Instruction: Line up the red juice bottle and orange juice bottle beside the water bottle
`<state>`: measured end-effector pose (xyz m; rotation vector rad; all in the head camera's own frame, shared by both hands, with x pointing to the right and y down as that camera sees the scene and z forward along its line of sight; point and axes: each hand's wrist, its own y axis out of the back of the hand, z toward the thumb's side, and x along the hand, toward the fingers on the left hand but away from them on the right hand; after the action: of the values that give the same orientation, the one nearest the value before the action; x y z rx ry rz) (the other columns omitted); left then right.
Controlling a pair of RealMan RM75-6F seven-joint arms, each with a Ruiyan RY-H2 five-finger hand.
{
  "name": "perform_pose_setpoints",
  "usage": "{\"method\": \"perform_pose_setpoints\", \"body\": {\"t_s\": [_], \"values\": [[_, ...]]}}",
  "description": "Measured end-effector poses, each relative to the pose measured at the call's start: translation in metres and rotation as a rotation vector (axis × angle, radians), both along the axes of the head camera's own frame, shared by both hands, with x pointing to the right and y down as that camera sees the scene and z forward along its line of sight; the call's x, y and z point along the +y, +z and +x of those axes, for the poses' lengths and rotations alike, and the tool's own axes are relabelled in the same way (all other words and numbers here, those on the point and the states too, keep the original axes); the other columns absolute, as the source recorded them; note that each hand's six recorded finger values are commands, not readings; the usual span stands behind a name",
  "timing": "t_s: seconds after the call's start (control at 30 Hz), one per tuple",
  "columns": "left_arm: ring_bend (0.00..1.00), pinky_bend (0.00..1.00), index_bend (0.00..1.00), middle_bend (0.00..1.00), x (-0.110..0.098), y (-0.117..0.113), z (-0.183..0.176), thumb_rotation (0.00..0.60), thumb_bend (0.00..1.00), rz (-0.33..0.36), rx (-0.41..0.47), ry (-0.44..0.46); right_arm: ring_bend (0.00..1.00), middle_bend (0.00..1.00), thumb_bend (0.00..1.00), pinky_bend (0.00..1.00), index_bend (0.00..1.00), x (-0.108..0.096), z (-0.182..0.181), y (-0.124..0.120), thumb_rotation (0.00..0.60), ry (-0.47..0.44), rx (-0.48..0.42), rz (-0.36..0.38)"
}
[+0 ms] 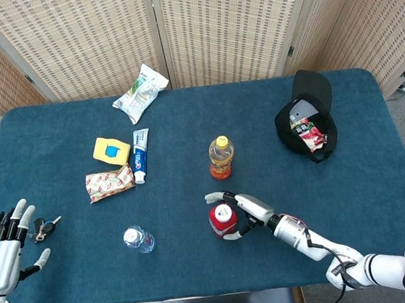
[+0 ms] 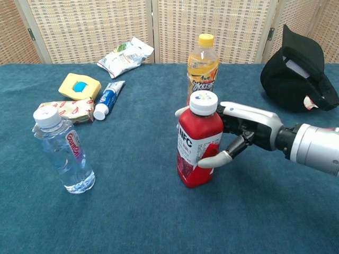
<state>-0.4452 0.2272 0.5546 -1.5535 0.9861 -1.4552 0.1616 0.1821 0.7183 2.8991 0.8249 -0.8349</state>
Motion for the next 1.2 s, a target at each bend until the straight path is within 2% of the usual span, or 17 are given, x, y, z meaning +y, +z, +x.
{"method": "perform_pose_setpoints", "body": {"t_s": [0.17, 0.4, 0.73, 1.2], "values": [[0.0, 0.0, 0.0, 0.0, 0.0, 0.0, 0.002, 0.6, 0.22, -0.001, 0.001, 0.008, 0.23, 0.37, 0.15, 0.26, 0.44, 0.001, -0.001, 0.003, 0.6, 0.03, -0.003, 0.004], [0.0, 0.0, 0.0, 0.0, -0.001, 0.0, 0.003, 0.6, 0.22, -0.001, 0.001, 0.012, 0.33, 0.46, 0.25, 0.38, 0.54, 0.002, -0.003, 0.001, 0.6, 0.059, -0.025, 0.02], [0.0, 0.0, 0.0, 0.0, 0.0, -0.001, 0.004, 0.6, 0.22, 0.0, -0.003, 0.014, 0.37, 0.49, 0.27, 0.43, 0.57, -0.001, -0.016, -0.008, 0.6, 0.094, -0.095, 0.021], [0.0, 0.0, 0.0, 0.0, 0.0, -0.004, 0.004, 0.6, 0.22, 0.006, -0.001, 0.013, 0.37, 0.49, 0.26, 0.43, 0.57, 0.009, -0.07, -0.005, 0.6, -0.002, -0.113, 0.014]]}}
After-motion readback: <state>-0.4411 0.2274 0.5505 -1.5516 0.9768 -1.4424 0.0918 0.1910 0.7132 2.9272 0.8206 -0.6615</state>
